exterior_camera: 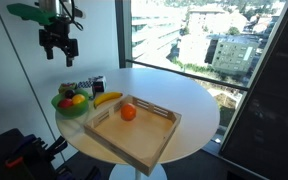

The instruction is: Put the banana in the box

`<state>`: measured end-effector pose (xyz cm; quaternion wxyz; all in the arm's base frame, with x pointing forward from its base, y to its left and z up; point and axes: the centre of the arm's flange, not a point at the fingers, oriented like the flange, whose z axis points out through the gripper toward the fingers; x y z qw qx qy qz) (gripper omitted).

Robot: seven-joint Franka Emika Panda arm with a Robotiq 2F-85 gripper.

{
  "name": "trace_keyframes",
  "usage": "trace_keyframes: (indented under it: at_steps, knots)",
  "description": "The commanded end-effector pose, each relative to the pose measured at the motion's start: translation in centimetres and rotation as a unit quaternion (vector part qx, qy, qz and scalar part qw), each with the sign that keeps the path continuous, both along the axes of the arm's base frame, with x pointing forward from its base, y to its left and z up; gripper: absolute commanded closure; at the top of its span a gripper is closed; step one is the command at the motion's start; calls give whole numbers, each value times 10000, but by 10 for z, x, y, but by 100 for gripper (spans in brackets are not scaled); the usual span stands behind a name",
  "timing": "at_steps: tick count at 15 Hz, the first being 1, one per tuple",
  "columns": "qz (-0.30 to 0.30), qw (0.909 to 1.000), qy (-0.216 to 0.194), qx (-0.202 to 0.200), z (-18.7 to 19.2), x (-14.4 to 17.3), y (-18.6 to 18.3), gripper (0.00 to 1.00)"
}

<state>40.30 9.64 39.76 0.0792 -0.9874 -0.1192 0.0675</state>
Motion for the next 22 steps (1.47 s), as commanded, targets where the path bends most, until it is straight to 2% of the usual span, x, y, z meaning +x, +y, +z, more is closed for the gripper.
trace_keyframes:
  at_steps: [1, 7, 13, 17, 22]
  knots:
    - [-164, 9995, -214, -183, 6, 21, -4, 0]
    - [-488, 9950, -567, -658, -5, 59, -13, 0]
    - [-749, 9899, -563, -1066, -34, 94, -16, 0]
    - [-768, 9899, -429, -1113, -55, 108, -16, 0]
    - [-750, 9901, -457, -1098, -65, 118, -15, 0]
